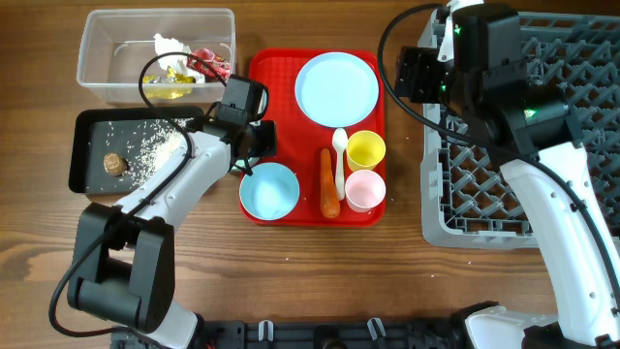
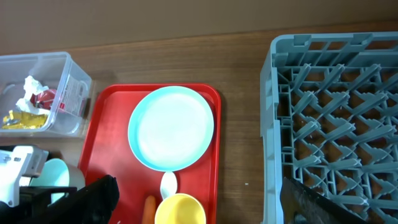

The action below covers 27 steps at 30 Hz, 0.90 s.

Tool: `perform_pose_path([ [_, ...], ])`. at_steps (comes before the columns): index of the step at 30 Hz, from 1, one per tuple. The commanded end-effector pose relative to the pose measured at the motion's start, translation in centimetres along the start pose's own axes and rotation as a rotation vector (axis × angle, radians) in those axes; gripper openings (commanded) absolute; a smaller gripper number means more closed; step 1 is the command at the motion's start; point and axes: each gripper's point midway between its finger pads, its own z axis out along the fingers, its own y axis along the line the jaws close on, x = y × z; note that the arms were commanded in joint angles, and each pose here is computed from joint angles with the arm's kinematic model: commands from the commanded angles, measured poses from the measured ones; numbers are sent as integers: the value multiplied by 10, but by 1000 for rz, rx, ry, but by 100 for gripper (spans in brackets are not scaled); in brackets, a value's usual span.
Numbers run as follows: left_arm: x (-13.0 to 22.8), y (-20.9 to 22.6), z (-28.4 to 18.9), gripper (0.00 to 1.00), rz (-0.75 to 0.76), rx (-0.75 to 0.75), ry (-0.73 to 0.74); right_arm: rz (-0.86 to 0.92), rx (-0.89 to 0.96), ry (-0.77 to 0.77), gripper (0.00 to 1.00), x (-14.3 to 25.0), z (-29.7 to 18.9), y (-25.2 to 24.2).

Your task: Sort waste into correct bins and load items into the dishwasher rack

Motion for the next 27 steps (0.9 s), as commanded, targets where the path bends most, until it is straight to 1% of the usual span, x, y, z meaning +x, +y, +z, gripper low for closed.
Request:
perform_pose_path([
  [1,-9,-12,-2,4,-2,28,-20,8,0,33,85,7,11,0],
  [4,-13,-36,-5,4,43,62,-47,8,0,33,85,7,13,0],
  [9,-6,-70,-6,4,116,102,-68,8,2,39,86,8,15,0],
  [13,-4,-77,-7,5,143,77,-82,7,4,46,86,9,16,0],
  [14,-3,-77,-7,9,144,76,-82,7,4,47,86,9,16,0],
  [15,-3,-77,-7,18,144,75,-81,7,4,47,86,9,16,0],
  [17,-3,-76,-7,52,144,75,-80,7,4,47,86,9,16,0],
  [18,-4,-76,-7,63,143,75,-82,7,4,47,86,9,16,0],
  [19,-4,-76,-7,69,143,73,-85,7,4,47,86,9,16,0],
  [20,-6,-75,-7,82,142,66,-90,8,4,45,86,9,16,0],
  [22,-11,-70,-10,90,138,38,-110,9,2,40,87,8,16,0],
  [24,-20,-65,-23,94,126,19,-131,11,-8,29,87,5,16,2],
  [27,-44,-54,-59,97,58,20,-197,13,-56,19,87,2,16,11],
])
